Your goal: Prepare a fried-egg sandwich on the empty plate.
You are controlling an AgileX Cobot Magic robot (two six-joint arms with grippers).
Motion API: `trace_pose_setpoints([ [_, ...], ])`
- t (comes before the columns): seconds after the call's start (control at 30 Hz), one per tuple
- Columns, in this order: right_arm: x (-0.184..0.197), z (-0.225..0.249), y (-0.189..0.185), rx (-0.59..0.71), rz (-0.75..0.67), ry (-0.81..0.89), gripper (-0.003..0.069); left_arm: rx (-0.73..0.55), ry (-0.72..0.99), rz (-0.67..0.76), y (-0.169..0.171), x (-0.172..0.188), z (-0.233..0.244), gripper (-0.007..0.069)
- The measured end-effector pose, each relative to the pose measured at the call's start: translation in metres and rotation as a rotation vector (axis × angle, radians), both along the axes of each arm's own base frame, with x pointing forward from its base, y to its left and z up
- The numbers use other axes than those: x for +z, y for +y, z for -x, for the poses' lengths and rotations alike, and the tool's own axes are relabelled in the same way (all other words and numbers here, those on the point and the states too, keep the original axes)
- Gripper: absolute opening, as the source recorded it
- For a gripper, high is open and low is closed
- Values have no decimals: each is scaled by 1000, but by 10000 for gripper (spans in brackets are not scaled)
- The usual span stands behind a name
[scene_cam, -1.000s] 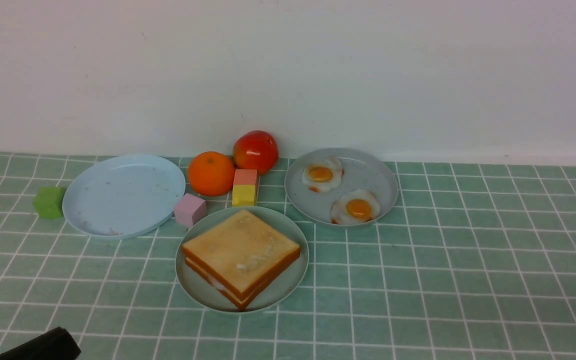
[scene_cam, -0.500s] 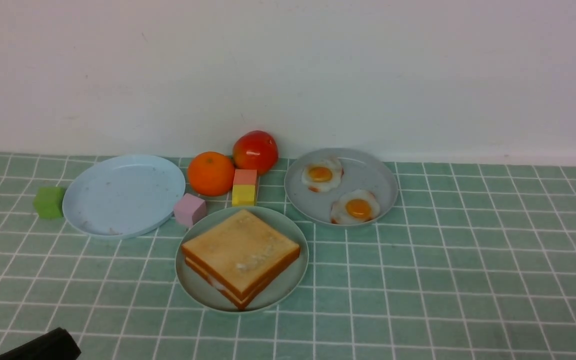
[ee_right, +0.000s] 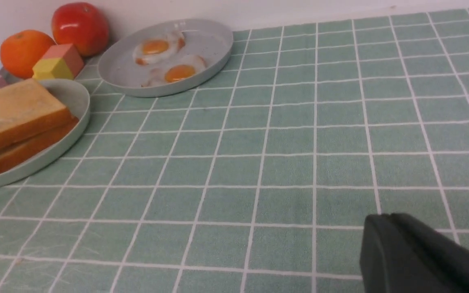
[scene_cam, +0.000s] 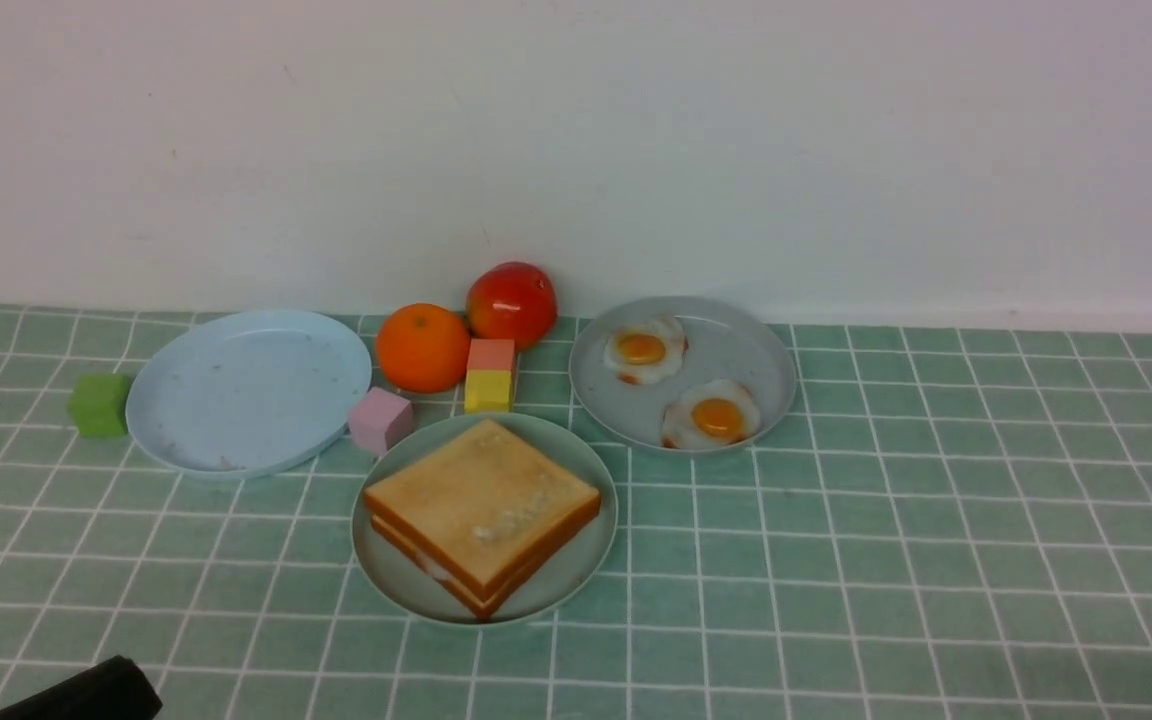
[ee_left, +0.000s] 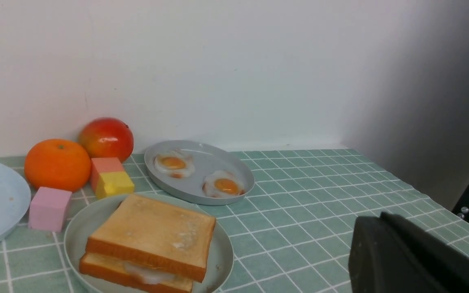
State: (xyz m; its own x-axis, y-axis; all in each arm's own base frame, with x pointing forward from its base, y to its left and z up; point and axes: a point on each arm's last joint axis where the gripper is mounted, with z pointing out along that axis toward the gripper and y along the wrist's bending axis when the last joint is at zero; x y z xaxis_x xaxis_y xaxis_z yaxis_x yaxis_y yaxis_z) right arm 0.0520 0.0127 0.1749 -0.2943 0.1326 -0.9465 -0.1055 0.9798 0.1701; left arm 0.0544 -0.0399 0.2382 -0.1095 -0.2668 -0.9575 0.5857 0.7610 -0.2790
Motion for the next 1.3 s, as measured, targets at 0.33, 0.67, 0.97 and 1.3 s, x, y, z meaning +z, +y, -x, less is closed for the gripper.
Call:
trace_pose_setpoints([
  [0.33, -1, 1, -1, 11, 50, 20, -10, 0, 1, -1, 0, 0, 0, 11],
  [0.67, -1, 1, -1, 10, 45, 23, -3, -2, 16, -10, 0, -2, 0, 17],
  [0.97, -1, 1, -1, 10, 45, 23, 1, -2, 18, -11, 0, -2, 0, 29],
  [1.3, -1, 1, -1, 10, 45, 23, 9, 51, 13, -9, 3, -3, -2, 22],
])
